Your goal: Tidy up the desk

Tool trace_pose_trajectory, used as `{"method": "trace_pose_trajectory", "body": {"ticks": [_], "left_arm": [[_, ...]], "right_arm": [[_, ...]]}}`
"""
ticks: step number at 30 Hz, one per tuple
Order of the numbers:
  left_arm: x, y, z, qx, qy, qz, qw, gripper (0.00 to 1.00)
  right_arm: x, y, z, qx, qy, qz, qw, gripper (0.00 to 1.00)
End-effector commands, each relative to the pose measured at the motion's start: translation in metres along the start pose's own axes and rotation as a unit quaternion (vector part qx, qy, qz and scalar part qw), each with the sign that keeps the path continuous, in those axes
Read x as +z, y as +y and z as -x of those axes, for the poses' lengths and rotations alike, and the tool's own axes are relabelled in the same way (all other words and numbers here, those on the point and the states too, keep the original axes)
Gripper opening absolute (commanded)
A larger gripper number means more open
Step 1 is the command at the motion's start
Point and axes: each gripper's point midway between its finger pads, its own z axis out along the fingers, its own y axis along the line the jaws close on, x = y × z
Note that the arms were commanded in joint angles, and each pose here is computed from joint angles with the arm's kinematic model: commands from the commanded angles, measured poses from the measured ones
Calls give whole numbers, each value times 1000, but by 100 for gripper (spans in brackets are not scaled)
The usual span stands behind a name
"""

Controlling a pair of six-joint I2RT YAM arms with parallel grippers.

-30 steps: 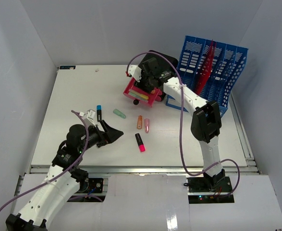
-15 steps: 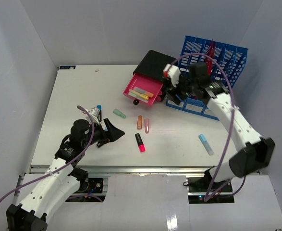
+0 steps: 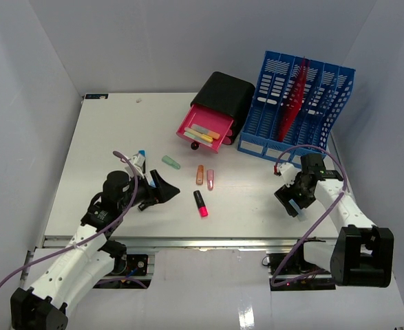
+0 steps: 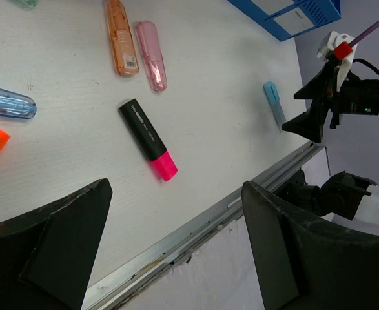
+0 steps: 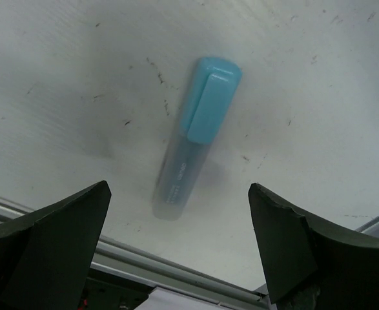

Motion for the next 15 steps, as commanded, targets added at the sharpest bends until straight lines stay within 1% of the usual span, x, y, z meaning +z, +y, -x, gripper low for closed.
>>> {"method": "trace_pose_trajectory", "body": {"ticks": [1,3,7,15], "left_arm": [[-6,-7,3,4,-17,-18,1000,93],[-7,-6,3,3,-17,-17,1000,93],[-7,-4,0,0,-16,-16,1000,93],[-7,0,-6,-3,-15,-14,1000,93]], "right_arm": [[15,-18,3,6,-9,-3,1000,99],[18,-21,8,8,-20,7,1000,94],[26,-22,10,16,-27,28,999,80],[39,-21,14,26,-46,29,998,61]]}}
